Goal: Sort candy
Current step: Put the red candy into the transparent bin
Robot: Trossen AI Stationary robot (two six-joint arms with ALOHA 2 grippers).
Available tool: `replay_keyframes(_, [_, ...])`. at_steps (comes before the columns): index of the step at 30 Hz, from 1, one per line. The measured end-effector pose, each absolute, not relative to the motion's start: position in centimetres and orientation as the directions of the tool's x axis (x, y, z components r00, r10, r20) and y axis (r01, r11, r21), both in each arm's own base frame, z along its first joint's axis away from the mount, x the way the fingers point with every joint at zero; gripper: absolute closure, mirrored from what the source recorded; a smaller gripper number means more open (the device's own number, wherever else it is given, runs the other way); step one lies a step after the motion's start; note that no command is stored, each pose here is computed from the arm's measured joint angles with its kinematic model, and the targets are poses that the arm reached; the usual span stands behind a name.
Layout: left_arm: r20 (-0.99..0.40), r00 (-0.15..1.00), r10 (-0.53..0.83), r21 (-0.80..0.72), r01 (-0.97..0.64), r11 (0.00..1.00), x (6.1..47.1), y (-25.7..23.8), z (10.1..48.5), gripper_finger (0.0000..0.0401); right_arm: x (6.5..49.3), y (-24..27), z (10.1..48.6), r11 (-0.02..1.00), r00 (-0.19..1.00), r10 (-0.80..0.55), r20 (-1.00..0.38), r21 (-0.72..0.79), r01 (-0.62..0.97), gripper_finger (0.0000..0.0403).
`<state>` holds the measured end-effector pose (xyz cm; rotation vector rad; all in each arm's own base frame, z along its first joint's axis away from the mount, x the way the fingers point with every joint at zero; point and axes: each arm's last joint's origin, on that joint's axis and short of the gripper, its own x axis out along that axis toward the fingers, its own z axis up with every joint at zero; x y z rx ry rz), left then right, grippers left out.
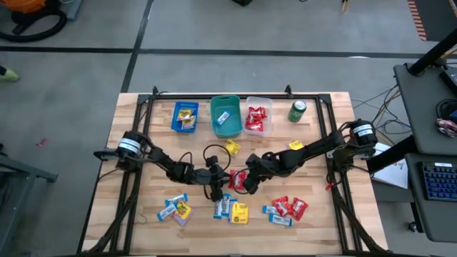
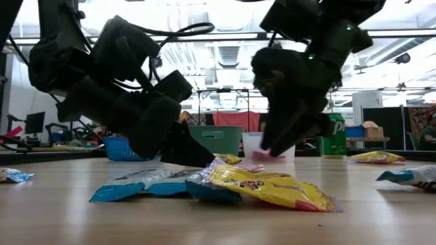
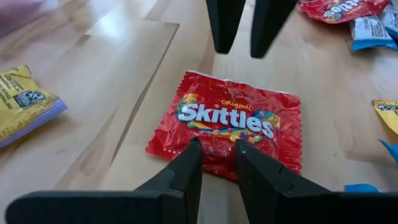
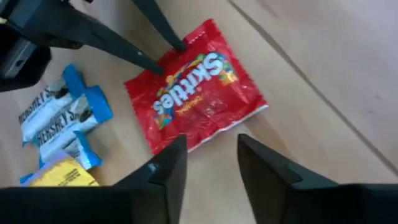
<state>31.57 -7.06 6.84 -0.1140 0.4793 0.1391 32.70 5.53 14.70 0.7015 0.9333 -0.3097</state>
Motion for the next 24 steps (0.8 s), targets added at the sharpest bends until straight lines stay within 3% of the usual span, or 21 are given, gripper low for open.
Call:
replay_keyframes(8, [-0.493,0.863,0.111,-0.079,-0.171,0.982,31.1,-6.9,6.4,0.0324,33.1,5.2,14.3,0.73,0.589,0.032,-0.808,0.421,0.538,0.0212])
replay_keyframes(24, [-0.496,0.861,0.109,-0.086,-0.173,0.981,30.9,-6.9,6.3,0.0324,35.2,5.7,11.8,0.727,0.681,0.079,-0.728,0.51,0.46,0.0213])
